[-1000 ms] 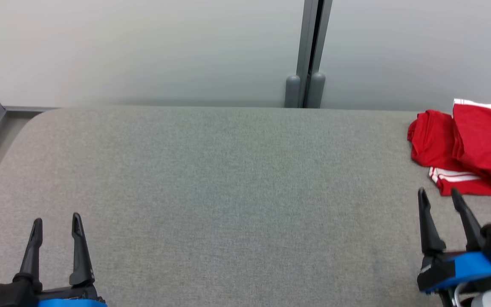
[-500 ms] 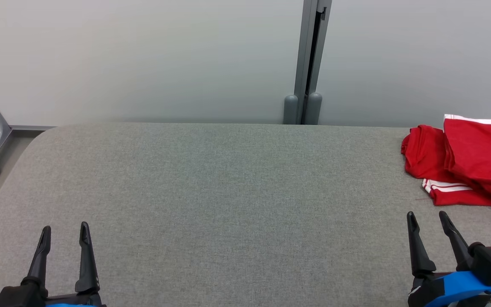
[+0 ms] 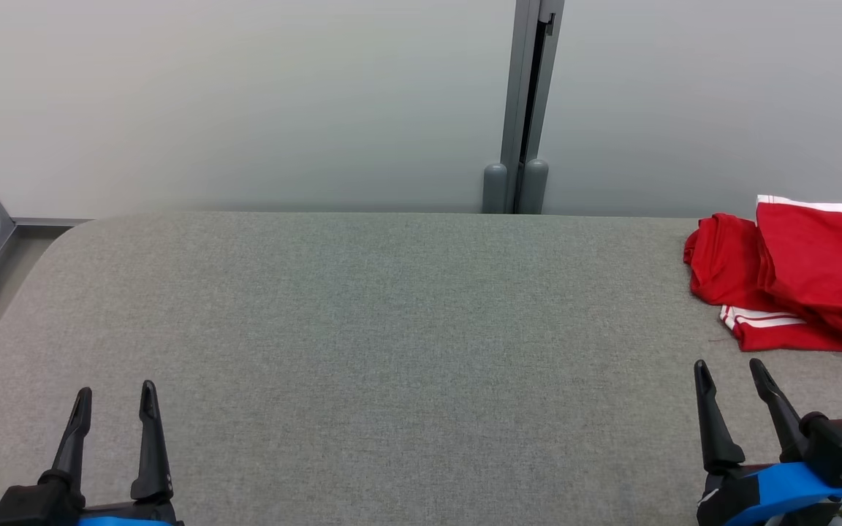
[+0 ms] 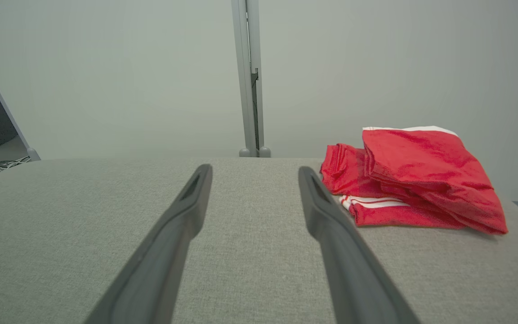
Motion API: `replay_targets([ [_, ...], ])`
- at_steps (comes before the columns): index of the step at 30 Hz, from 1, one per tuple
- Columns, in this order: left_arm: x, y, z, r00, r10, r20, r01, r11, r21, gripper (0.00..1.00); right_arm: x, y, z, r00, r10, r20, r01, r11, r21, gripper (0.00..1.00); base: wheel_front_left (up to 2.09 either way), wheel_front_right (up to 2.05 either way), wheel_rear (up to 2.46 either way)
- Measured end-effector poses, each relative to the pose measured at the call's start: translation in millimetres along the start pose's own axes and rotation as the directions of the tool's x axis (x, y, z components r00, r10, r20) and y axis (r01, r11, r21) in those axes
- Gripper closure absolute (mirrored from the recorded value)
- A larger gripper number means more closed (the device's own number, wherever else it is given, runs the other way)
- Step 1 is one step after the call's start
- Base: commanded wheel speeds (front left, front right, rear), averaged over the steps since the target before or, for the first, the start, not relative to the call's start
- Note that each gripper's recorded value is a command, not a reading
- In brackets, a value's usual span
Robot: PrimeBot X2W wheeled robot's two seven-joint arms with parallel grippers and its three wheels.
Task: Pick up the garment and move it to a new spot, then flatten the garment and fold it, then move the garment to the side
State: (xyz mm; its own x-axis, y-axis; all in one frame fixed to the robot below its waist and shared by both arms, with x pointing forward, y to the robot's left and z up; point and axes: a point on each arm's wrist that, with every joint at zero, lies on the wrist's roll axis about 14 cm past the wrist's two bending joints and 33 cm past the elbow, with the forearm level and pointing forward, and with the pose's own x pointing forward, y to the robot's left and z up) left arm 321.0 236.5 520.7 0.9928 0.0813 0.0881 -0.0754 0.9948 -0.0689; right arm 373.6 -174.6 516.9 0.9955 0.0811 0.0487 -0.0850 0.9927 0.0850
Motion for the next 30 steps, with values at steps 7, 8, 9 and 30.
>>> replay_targets([
  [7,4.5,-3.3,1.2,1.0,-0.008,-0.002,0.008,1.0,-0.003,0.0,0.8,0.1,2.5,1.0,0.0,0.004,0.0,1.0,0.0,0.0,0.0,0.0,0.0],
  [8,4.6,-3.5,0.7,1.0,-0.009,-0.006,0.009,1.0,-0.004,0.0,1.0,0.2,2.7,1.0,0.001,0.004,-0.001,1.0,0.0,0.0,0.0,0.0,0.0],
  [9,4.6,-3.5,0.3,1.0,-0.01,-0.008,0.01,1.0,-0.004,0.0,1.0,0.2,2.5,1.0,0.001,0.003,-0.001,1.0,0.0,0.0,0.0,0.0,0.0],
  [30,-0.2,-4.8,-13.3,0.998,-0.001,-0.058,0.0,1.0,-0.013,1.0,-0.5,0.9,-7.5,1.0,-0.001,-0.028,0.002,1.0,0.015,1.0,0.0,0.0,0.0],
])
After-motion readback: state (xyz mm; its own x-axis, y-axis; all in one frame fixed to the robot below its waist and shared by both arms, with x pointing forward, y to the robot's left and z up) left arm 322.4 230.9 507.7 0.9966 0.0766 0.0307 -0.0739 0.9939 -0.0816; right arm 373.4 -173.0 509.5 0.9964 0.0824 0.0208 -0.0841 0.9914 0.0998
